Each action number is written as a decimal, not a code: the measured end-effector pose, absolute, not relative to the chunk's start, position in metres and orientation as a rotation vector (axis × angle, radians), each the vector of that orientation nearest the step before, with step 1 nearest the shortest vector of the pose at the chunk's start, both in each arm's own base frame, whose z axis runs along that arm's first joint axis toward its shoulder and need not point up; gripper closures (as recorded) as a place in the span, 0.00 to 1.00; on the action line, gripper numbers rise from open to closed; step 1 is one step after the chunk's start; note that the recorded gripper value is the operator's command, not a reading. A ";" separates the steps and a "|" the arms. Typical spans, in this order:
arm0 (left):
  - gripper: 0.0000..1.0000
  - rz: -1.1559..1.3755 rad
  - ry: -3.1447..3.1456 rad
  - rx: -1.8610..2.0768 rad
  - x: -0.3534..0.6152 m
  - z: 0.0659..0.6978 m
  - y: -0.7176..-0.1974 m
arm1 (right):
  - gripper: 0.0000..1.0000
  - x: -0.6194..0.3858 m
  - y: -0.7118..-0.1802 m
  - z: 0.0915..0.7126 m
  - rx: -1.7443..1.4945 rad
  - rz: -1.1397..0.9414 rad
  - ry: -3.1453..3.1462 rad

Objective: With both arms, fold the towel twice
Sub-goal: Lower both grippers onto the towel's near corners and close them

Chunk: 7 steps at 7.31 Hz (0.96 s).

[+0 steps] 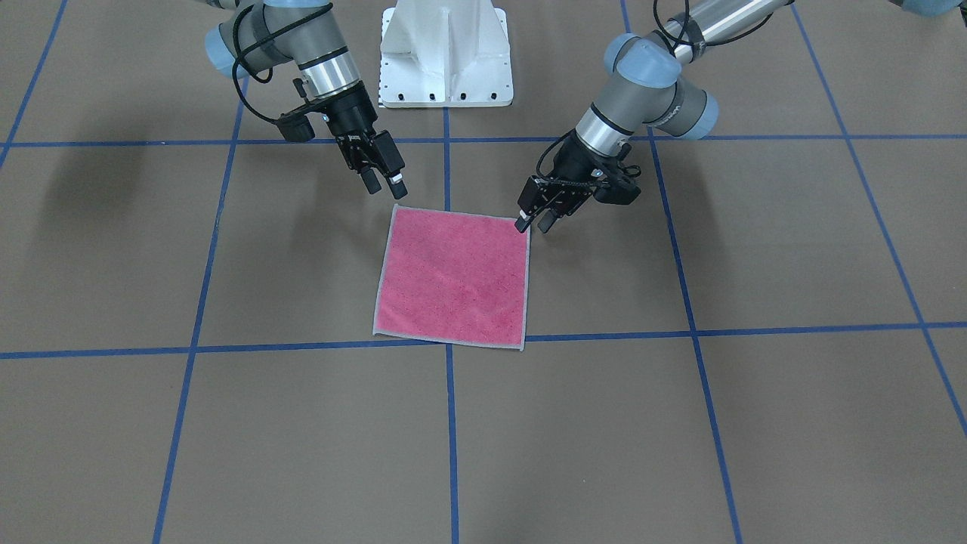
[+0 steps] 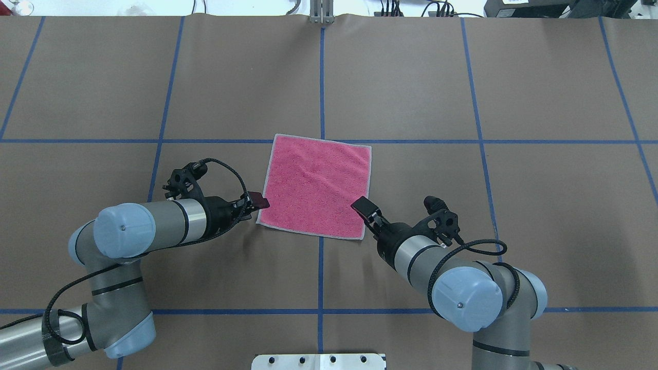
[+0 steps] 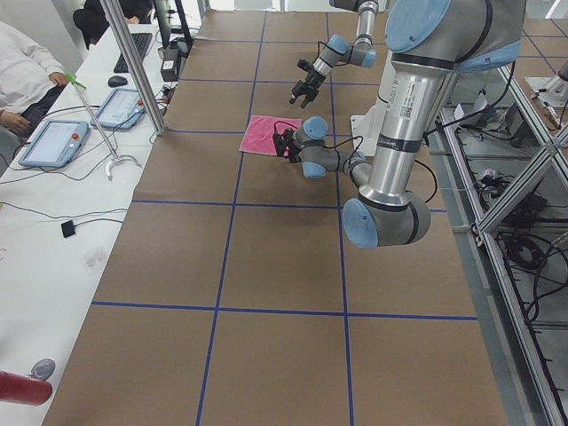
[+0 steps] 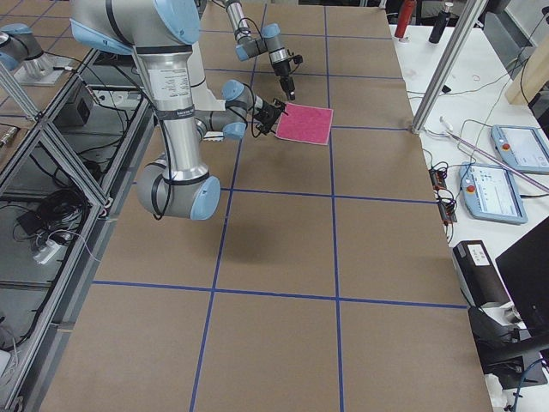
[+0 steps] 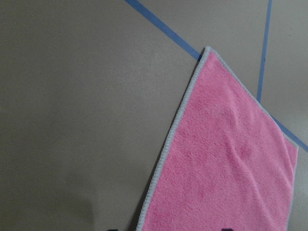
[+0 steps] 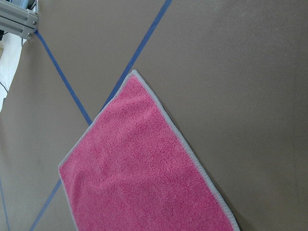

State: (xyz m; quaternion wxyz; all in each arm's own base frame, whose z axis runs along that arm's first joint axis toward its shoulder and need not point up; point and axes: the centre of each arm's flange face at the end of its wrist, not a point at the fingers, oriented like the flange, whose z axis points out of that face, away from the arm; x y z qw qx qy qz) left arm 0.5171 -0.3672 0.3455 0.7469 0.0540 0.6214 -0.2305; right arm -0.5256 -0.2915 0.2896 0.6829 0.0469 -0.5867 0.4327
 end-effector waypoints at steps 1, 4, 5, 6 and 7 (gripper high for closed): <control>0.37 -0.500 1.359 0.114 0.521 0.345 -0.365 | 0.01 -0.526 -0.291 0.290 0.105 0.970 -1.316; 0.36 -0.492 1.363 0.109 0.529 0.341 -0.362 | 0.01 -0.526 -0.291 0.289 0.105 0.970 -1.317; 0.35 -0.491 1.363 0.108 0.530 0.341 -0.362 | 0.01 -0.526 -0.291 0.289 0.105 0.970 -1.317; 0.35 -0.490 1.357 0.107 0.530 0.341 -0.361 | 0.01 -0.526 -0.291 0.289 0.105 0.970 -1.317; 0.35 -0.491 1.347 0.105 0.532 0.341 -0.361 | 0.01 -0.526 -0.291 0.290 0.105 0.970 -1.316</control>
